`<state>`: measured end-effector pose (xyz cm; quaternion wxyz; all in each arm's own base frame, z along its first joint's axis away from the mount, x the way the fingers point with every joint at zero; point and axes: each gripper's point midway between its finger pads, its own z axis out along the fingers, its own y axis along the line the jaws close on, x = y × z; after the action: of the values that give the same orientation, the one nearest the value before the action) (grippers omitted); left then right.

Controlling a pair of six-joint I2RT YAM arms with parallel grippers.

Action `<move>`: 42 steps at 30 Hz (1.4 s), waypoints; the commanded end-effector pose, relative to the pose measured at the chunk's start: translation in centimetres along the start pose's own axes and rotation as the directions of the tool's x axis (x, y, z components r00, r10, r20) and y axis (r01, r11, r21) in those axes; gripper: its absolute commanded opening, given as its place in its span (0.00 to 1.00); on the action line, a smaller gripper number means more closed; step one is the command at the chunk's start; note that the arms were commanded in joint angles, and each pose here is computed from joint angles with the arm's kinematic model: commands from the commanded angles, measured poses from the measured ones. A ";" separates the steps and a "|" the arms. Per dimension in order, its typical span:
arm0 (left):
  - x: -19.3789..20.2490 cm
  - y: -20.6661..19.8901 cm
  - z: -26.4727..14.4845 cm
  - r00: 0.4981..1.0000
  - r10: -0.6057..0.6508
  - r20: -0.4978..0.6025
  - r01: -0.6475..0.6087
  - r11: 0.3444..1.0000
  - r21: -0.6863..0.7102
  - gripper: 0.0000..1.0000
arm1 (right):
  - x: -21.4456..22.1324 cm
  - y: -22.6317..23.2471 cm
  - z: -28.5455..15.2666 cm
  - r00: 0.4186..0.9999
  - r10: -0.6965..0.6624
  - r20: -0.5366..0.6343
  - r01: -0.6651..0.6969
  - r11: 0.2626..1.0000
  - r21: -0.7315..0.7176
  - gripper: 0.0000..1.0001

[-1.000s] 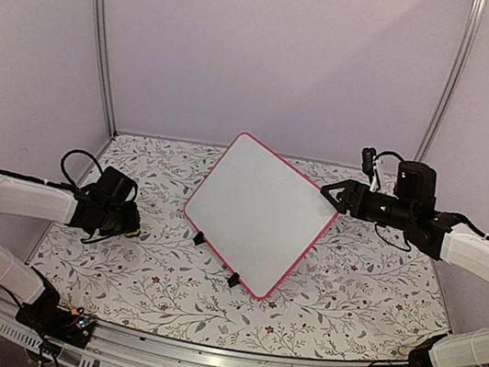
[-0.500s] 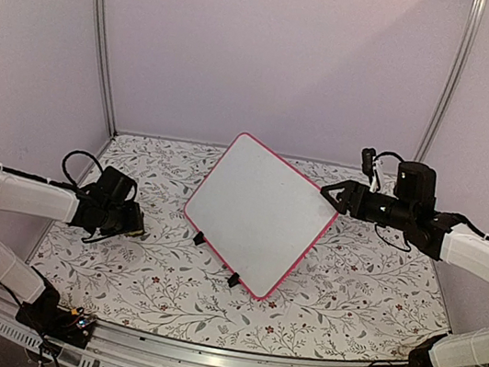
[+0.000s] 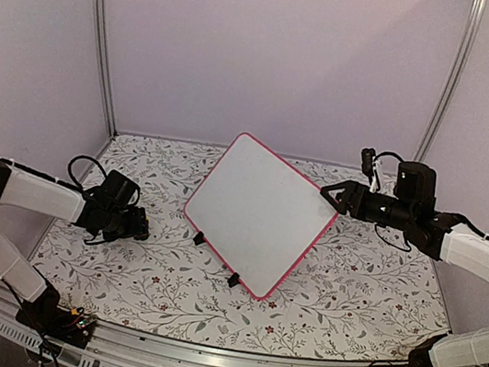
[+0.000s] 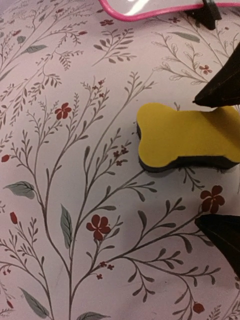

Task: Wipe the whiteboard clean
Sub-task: Place the whiteboard eraser at the center of the board, then move the whiteboard to the center of the board.

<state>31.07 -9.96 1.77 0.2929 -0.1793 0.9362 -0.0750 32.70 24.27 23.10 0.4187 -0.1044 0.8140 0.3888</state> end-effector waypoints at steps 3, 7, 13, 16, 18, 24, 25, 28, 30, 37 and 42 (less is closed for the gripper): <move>-2.0 -1.5 -2.2 0.996 -0.036 0.083 0.027 0.993 0.113 0.78 | -0.1 0.0 -0.1 1.000 -0.007 0.000 0.007 1.000 -0.008 0.69; -5.0 -3.4 -5.2 0.980 -0.050 0.195 0.008 0.978 0.209 0.87 | 0.0 -0.1 0.0 1.000 -0.004 -0.004 0.004 1.000 -0.007 0.69; -5.2 -6.4 -7.3 0.973 0.044 0.228 -0.120 0.935 0.334 0.95 | 0.2 -0.2 0.3 1.000 0.002 -0.009 -0.002 1.000 -0.011 0.69; -3.9 -8.9 -7.7 0.958 0.156 0.241 -0.245 0.882 0.403 0.95 | 0.4 -0.3 0.4 1.000 0.006 -0.016 -0.007 1.000 -0.012 0.69; -2.7 -10.8 -7.8 0.940 0.240 0.243 -0.326 0.842 0.429 0.95 | 0.4 -0.3 0.4 1.000 0.009 -0.016 -0.009 1.000 -0.011 0.69; 0.7 -15.0 -6.5 0.848 0.472 0.242 -0.530 0.759 0.379 0.93 | 0.2 -0.5 0.2 1.000 0.011 -0.007 -0.011 1.000 0.004 0.69; 1.2 -15.4 -6.0 0.836 0.498 0.231 -0.549 0.752 0.366 0.92 | 0.2 -0.6 0.2 1.000 0.013 -0.004 -0.012 1.000 0.011 0.69; 2.5 -16.3 -4.6 0.803 0.559 0.207 -0.595 0.729 0.339 0.89 | 0.0 -1.3 -0.1 1.000 0.018 0.014 -0.019 0.998 0.053 0.70; 3.3 -16.8 -3.8 0.786 0.587 0.194 -0.615 0.716 0.330 0.86 | -0.3 -2.0 -0.5 0.999 0.024 0.032 -0.027 0.996 0.090 0.72; 4.6 -16.3 -1.7 0.764 0.627 0.152 -0.641 0.711 0.289 0.78 | -1.6 -4.8 -2.7 0.990 0.063 0.128 -0.088 0.976 0.200 0.73; 5.2 -16.3 -1.0 0.754 0.642 0.137 -0.651 0.701 0.291 0.76 | -2.1 -5.7 -3.8 0.982 0.079 0.173 -0.118 0.967 0.227 0.74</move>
<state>30.90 -26.29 3.89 0.3332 0.1967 0.9139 -0.1226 34.43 18.89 22.94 0.4609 -0.0124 0.8234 0.3307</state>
